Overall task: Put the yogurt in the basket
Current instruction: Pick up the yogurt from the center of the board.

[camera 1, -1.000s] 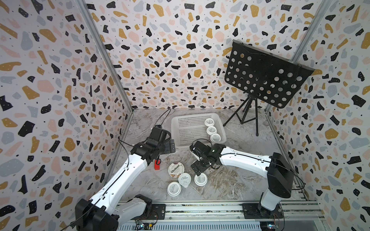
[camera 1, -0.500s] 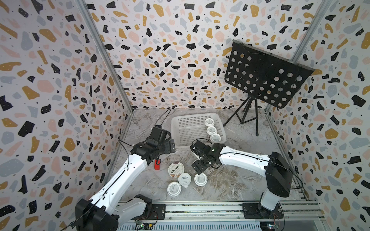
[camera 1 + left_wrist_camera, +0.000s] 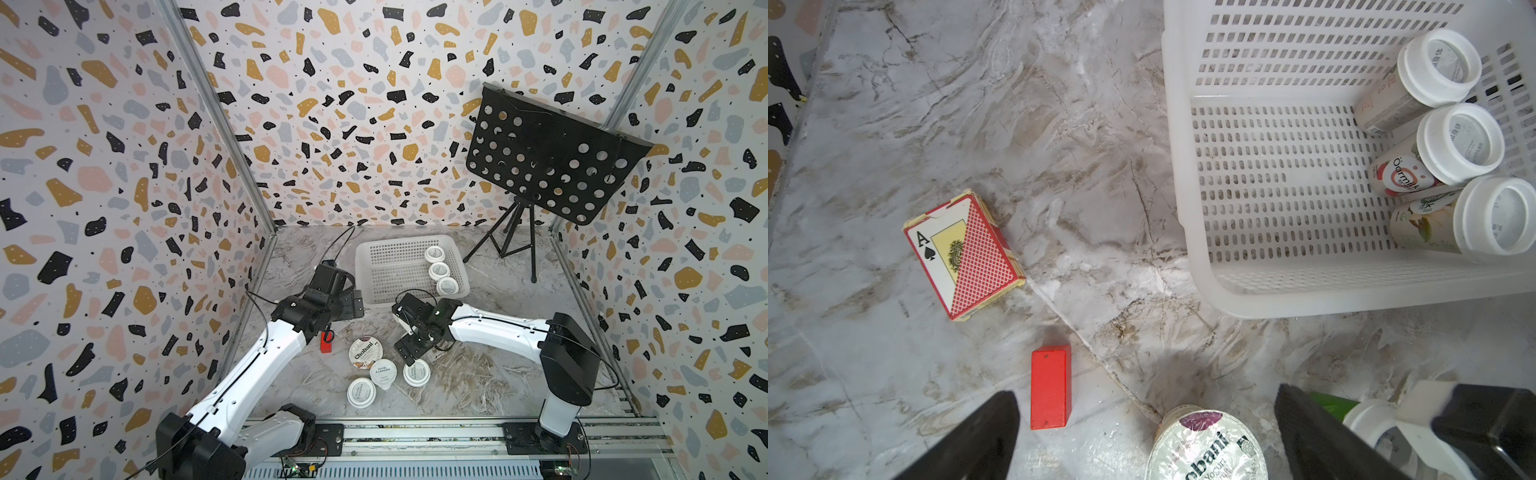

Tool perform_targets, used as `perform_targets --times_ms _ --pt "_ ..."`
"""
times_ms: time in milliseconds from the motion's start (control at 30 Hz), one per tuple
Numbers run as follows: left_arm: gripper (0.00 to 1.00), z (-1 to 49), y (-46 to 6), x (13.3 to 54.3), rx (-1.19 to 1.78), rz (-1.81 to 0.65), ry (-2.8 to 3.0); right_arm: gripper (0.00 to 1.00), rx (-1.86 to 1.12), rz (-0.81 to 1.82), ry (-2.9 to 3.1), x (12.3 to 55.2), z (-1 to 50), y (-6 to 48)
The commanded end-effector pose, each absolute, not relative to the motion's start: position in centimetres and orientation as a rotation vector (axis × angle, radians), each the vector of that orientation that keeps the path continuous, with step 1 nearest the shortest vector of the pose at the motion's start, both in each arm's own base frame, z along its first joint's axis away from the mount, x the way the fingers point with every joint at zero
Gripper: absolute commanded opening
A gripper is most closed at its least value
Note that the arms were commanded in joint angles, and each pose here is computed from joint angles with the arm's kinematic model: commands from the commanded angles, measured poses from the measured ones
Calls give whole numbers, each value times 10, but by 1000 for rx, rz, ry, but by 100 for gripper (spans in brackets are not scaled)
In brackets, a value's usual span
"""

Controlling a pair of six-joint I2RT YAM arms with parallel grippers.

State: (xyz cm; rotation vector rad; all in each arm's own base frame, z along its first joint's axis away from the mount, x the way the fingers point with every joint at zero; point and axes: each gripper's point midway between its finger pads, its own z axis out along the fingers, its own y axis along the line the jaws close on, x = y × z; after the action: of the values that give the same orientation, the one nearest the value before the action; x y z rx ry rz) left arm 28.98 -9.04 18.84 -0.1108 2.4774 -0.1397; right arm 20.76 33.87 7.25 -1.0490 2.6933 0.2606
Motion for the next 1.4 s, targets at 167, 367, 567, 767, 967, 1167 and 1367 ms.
perform_targets --times_ms 167,367,567,767,967,1167,1367 --pt "100 188 -90 290 -111 -152 2466 86 -1059 270 2700 208 71 342" --pt "100 188 -91 290 -111 -151 2467 84 -1058 255 2692 210 74 341" --pt "100 188 -91 291 -111 -152 2466 82 -1056 234 2674 213 79 339" --pt "100 189 -90 290 -114 -151 2464 81 -1050 223 2657 215 85 337" --pt "100 190 -90 290 -113 -150 2460 80 -1048 222 2634 218 95 339" --pt "100 190 -89 291 -114 -146 2457 79 -1050 215 2600 223 113 341" --pt "100 192 -89 292 -118 -147 2453 78 -1045 204 2553 235 140 340"
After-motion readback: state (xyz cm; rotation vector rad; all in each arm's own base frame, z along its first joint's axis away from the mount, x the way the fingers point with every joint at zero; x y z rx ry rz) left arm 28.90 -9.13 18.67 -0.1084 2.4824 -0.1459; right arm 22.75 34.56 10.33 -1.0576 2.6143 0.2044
